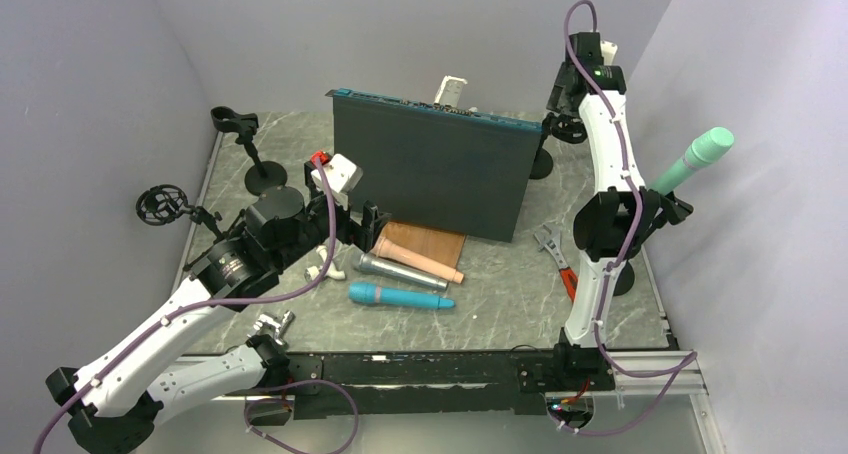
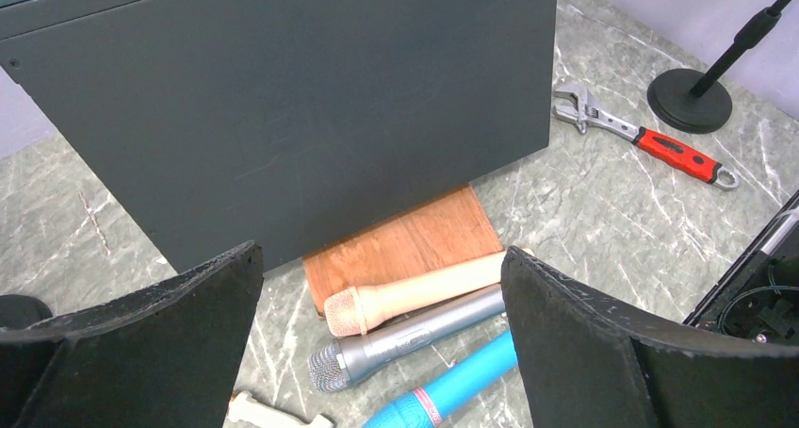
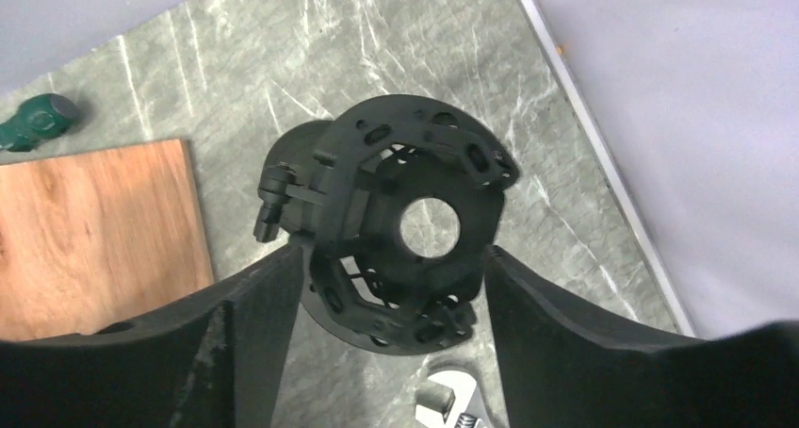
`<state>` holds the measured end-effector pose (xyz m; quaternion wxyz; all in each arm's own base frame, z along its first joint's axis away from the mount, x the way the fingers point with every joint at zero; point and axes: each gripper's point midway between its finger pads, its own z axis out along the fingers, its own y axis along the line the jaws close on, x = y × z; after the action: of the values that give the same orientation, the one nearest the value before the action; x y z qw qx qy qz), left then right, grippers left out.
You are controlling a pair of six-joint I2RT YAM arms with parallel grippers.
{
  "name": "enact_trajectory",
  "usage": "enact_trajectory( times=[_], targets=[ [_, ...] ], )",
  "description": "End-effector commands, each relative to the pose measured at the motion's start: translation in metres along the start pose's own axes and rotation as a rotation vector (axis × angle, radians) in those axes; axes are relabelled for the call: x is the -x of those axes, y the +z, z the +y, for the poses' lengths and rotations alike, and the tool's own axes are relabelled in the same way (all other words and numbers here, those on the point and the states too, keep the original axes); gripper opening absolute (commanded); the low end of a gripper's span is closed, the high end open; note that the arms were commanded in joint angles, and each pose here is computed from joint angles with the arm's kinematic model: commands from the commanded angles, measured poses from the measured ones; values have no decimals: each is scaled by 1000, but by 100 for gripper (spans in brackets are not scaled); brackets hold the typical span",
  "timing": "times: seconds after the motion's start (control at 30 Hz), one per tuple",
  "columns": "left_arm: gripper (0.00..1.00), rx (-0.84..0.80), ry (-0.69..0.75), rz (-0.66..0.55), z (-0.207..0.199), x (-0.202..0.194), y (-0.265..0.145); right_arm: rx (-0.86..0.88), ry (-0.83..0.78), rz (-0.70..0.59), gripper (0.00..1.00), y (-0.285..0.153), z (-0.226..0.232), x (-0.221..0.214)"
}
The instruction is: Remove the microphone from the stand
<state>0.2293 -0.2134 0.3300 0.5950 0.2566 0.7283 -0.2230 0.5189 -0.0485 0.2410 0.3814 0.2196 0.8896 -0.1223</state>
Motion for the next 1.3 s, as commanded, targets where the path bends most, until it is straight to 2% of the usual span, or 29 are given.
enact_trajectory(
  times=[0.0,0.13,0.3,0.47,0.63,0.77,0.97,1.13,1.27],
  targets=[
    [99,-12,-8,-43,-2,11,0,47,27,-109,76,-52,-10,41],
    [99,-21,-11,-45,-4,11,-1,86,39,-177,80,-105,-23,53],
    [99,-36,-19,-44,-7,11,-1,182,29,-235,83,-175,-37,45],
    [99,-52,-27,-40,-10,9,1,319,23,-299,84,-243,-55,10],
    [99,-66,-34,-29,-13,6,4,428,0,-397,94,-297,-83,-30],
    [99,-80,-38,-36,-15,8,2,314,41,-465,96,-309,-126,-54],
    [99,-80,-42,-52,-15,10,-1,-27,178,-461,96,-297,-190,-71],
    [99,-71,-38,-45,-13,9,0,-196,241,-487,94,-288,-213,-68],
    [99,-59,-34,-46,-11,8,1,-271,262,-518,92,-269,-213,-59]
  ],
)
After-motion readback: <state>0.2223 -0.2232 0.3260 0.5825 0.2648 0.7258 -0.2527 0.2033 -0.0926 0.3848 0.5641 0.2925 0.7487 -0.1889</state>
